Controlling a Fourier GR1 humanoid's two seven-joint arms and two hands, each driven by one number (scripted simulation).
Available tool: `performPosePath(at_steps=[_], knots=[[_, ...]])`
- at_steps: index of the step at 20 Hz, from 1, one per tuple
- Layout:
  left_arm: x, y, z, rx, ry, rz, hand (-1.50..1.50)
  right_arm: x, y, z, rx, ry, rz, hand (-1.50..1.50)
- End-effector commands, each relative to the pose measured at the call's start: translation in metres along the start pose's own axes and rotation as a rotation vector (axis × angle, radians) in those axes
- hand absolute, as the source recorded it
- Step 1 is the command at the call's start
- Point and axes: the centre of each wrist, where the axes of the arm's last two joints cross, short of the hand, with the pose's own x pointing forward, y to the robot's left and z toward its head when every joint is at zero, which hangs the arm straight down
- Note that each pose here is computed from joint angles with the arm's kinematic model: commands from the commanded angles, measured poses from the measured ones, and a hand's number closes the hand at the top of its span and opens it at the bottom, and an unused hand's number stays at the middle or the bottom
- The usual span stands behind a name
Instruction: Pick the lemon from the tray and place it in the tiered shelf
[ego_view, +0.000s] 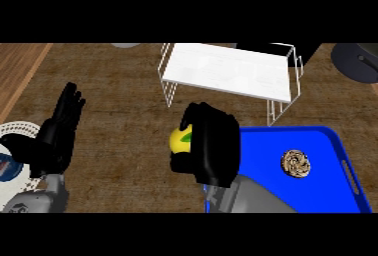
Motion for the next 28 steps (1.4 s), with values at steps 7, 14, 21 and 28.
performPosePath(at_steps=[7, 14, 21, 28], knots=[[0.001, 0.014, 0.006, 0.013, 0.002, -0.020, 0.00, 0.041, -0.051, -0.027, -0.226, 0.245, -0.045, 1.50], [0.001, 0.005, 0.001, 0.017, -0.008, 0.003, 0.00, 0.048, -0.064, -0.055, -0.293, 0.283, -0.061, 1.50], [0.013, 0.013, 0.001, 0.014, -0.012, -0.002, 0.00, 0.022, -0.053, -0.095, -0.349, 0.313, -0.102, 1.50], [-0.003, -0.003, 0.007, 0.009, -0.009, 0.000, 0.00, -0.007, -0.026, -0.130, -0.383, 0.282, -0.112, 1.50]])
